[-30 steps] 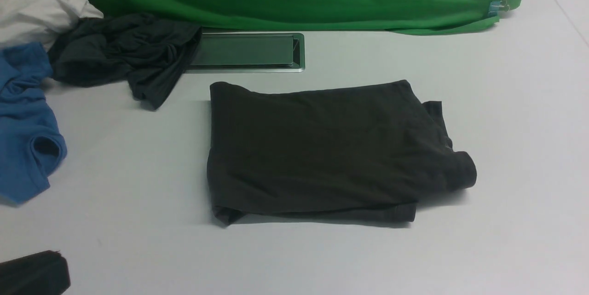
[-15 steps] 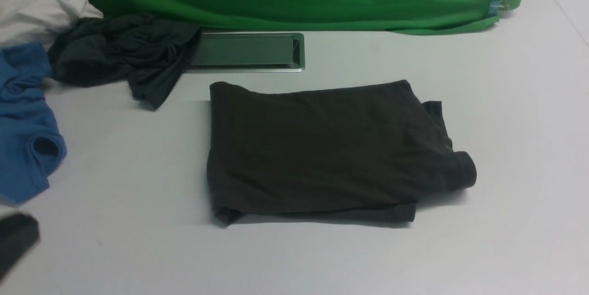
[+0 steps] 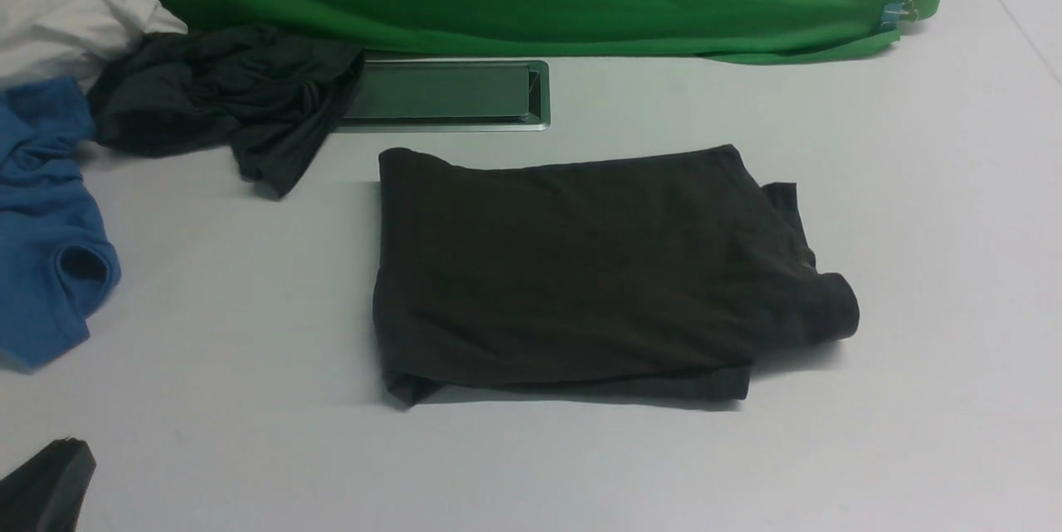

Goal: Fold a long-sleeved shirt on a white desktop.

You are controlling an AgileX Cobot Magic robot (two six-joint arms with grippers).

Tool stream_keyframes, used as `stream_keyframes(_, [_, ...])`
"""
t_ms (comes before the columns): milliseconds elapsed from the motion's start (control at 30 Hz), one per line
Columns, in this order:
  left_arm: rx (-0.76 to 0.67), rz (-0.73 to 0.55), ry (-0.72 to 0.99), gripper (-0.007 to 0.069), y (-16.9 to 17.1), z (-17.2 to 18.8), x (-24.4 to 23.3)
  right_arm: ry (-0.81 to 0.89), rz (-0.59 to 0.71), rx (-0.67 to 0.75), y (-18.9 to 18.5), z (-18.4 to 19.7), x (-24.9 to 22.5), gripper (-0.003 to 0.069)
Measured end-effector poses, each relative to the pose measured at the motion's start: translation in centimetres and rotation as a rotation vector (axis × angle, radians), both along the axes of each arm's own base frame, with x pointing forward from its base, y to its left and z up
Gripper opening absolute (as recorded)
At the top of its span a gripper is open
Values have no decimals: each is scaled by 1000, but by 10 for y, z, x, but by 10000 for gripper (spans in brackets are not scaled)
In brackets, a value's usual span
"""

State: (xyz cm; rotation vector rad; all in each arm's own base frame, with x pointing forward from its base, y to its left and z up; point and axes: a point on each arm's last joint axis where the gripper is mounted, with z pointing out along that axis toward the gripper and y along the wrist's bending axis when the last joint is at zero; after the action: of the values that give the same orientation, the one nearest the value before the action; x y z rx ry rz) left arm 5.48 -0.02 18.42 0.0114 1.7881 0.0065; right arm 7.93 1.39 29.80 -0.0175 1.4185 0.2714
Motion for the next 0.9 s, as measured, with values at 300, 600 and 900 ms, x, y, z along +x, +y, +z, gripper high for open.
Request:
stream_keyframes(300, [-2,5,-39,18,0,3,0,1,0,0,0,0,0,119])
stream_keyframes(600, [-11,7,-42,18,0,4,0,1,0,0,0,0,0,134])
stream_keyframes(900, [-11,7,-43,19,0,4,0,1,0,0,0,0,0,157])
